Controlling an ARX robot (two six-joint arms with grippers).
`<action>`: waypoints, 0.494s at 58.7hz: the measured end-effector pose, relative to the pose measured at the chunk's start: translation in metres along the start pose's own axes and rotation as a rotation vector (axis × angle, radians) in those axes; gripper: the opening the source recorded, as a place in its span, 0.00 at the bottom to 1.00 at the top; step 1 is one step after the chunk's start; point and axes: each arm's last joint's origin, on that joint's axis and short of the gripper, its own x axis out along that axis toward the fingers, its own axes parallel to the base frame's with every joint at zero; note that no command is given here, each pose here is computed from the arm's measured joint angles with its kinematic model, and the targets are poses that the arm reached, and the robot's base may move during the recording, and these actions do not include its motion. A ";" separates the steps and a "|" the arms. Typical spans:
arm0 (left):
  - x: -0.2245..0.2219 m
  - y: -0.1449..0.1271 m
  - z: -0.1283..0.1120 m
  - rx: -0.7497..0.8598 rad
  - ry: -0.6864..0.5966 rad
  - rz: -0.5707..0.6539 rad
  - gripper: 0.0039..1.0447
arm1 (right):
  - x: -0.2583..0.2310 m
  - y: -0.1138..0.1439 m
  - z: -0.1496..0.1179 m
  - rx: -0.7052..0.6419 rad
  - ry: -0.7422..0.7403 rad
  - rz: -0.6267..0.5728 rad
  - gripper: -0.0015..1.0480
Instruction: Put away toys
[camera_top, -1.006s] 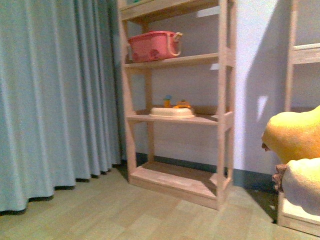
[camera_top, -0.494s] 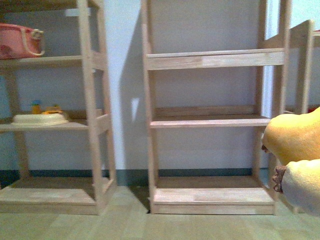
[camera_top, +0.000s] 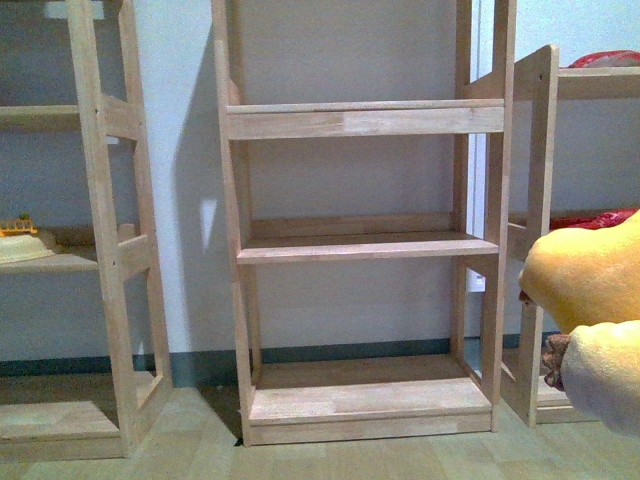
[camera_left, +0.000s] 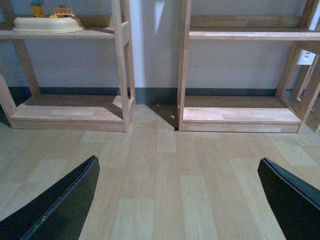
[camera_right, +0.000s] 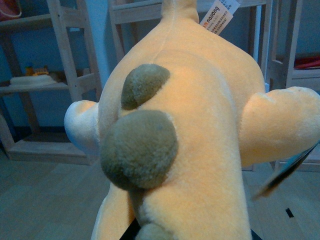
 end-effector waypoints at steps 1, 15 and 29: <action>0.000 0.000 0.000 0.000 0.000 0.000 0.94 | 0.000 0.000 0.000 0.000 0.000 0.000 0.07; 0.000 0.000 0.000 0.000 0.000 0.000 0.94 | 0.000 0.000 0.000 0.000 -0.001 -0.001 0.07; 0.000 0.000 0.000 0.000 0.000 0.003 0.94 | 0.000 0.000 0.000 0.000 0.001 0.007 0.07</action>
